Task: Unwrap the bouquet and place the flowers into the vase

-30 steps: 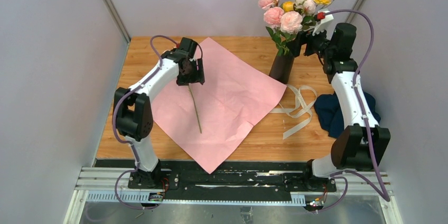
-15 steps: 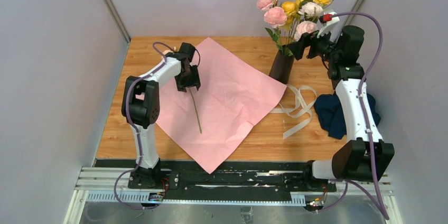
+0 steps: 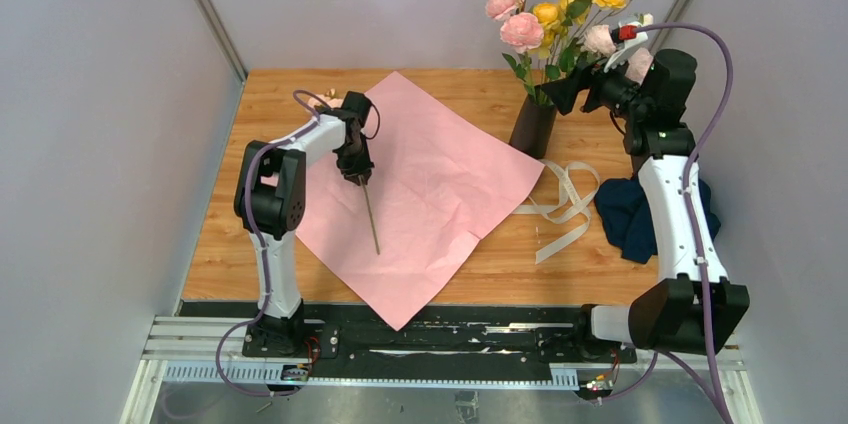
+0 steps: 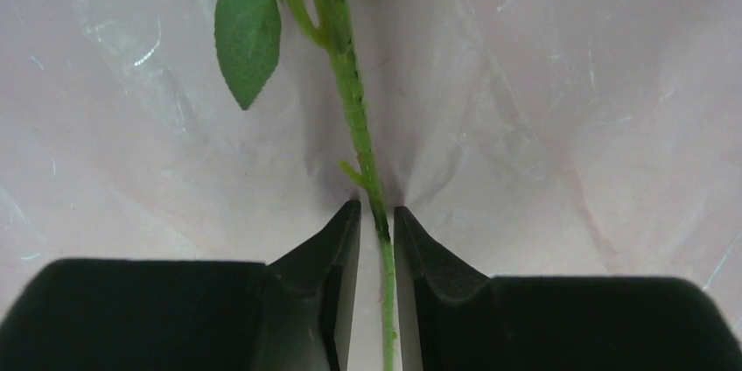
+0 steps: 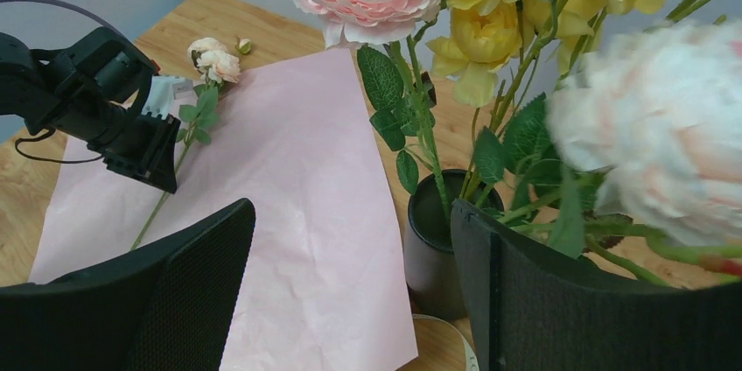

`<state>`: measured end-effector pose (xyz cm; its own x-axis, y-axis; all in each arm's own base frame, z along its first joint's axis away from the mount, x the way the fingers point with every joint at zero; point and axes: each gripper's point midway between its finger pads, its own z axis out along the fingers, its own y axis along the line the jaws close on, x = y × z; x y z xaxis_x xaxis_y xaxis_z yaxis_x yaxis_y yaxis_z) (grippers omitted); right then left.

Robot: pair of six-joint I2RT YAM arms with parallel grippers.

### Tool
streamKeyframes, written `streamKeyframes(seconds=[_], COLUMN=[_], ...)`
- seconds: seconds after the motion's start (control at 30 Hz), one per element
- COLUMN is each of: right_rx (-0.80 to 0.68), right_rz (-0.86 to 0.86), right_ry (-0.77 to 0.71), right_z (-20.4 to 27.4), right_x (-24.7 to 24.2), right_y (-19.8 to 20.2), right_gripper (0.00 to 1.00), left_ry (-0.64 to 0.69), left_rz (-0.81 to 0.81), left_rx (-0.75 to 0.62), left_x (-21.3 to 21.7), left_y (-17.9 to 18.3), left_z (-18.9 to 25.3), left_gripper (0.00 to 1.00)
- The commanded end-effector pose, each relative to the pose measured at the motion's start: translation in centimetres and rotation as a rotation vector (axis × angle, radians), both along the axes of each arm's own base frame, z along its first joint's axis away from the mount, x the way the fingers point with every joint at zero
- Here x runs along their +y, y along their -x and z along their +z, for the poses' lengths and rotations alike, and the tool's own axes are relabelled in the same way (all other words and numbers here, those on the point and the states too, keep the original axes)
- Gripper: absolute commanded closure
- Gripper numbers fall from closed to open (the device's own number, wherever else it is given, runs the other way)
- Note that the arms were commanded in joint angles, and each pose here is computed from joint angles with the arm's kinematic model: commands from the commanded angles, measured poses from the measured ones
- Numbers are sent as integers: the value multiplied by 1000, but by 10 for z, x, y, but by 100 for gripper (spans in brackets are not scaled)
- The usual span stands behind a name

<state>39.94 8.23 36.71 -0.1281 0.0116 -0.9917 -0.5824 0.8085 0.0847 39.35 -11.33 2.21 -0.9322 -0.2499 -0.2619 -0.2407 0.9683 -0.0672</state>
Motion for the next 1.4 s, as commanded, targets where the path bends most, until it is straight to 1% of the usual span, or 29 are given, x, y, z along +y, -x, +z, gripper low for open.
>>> streamKeyframes(seconds=[0.0,0.13,0.2,0.3,0.33,0.37,0.43,0.57,0.67,0.8,0.93,1.03,1.13,1.23,1.37], right_rx=[-34,-15,0,15,16,15,0,-44,-93,-135,-134,-107,-56,48,238], right_rz=[-8,-6,5,18,18,19,22,35,72,130,224,314,375,411,418], right_ry=[-8,-7,-16,-37,-41,-42,-39,-36,-46,-49,-58,-63,-64,-74,-120], right_z=[15,8,0,-5,-5,-4,3,24,46,68,79,76,63,38,0], right_x=[-4,-4,-3,0,0,0,1,4,11,25,50,81,107,131,160], right_y=[10,7,4,2,1,1,3,14,29,48,61,68,68,59,41], right_gripper=[14,14,18,18,18,18,18,18,18,18,19,20,20,21,20], left_ry=[-2,5,14,20,20,23,25,34,37,45,49,63,74,81,86], left_rz=[-11,-17,-19,-19,-19,-20,-21,-28,-45,-74,-112,-129,-136,-152,-186], left_rx=[43,50,46,37,34,33,34,54,31,-58,-148,-202,-234,-276,-386], left_x=[0,-2,-3,-4,-4,-4,-5,-7,-9,-14,-22,-28,-30,-33,-37], left_y=[6,8,8,7,7,7,6,8,6,-4,-12,-15,-15,-13,-12], left_z=[-17,-19,-18,-14,-12,-12,-13,-20,-15,14,46,67,80,95,128], left_gripper=[75,75,75,75,78,87,100,100,100,100,100,100,100,100,100])
